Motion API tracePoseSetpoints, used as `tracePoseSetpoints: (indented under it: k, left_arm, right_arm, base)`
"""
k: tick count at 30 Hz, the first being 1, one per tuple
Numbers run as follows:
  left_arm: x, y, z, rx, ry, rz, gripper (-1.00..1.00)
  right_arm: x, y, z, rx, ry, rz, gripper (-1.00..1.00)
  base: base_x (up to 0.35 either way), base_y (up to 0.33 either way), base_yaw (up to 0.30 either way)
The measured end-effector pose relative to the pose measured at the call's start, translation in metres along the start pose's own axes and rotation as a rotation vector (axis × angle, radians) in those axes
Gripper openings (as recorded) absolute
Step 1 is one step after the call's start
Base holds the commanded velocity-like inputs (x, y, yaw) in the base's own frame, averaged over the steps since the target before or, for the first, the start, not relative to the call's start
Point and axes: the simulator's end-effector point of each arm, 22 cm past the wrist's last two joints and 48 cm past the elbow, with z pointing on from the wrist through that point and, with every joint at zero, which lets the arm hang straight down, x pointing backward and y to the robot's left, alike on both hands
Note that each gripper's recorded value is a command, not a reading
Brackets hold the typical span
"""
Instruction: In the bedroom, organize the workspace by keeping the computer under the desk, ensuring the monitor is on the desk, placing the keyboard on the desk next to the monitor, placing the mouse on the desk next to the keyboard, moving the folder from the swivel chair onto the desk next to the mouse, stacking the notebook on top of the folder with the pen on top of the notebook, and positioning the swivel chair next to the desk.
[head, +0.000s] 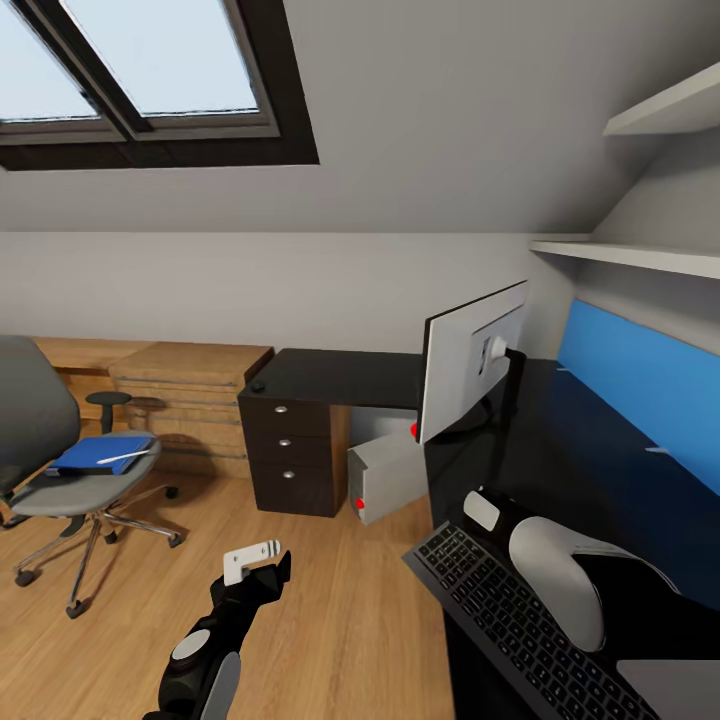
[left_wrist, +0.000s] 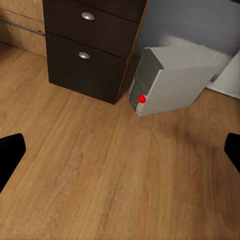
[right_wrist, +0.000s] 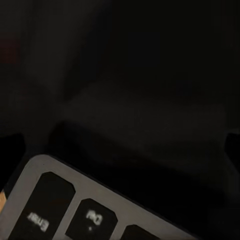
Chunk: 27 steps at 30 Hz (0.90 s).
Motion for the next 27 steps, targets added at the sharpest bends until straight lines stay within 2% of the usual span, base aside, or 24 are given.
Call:
tracePoseSetpoints:
  k: [7,12,20,27]
  left_arm:
    - [0.0,0.0,0.0,0.0,0.0,0.0,1.0]
    - [0.0,0.0,0.0,0.0,0.0,0.0,1.0]
    - [0.0,0.0,0.0,0.0,0.0,0.0,1.0]
    - [0.0,0.0,0.0,0.0,0.0,0.0,1.0]
  right_arm:
    - [-0.001,-0.001,0.0,0.009,-0.003,-0.004,1.0]
    - [-0.004,-0.016,-0.001,0.074,-0.012,-0.013,1.0]
    - [-0.012,-0.022,-0.003,0.105,-0.037,-0.02,1.0]
    - [-0.019,-0.031,-0.005,0.149,-0.062,-0.057,1.0]
  base:
    - [0.0,0.0,0.008]
    - [0.0,0.0,0.001]
    - [0.0,0.0,0.0]
    - [0.0,0.0,0.0]
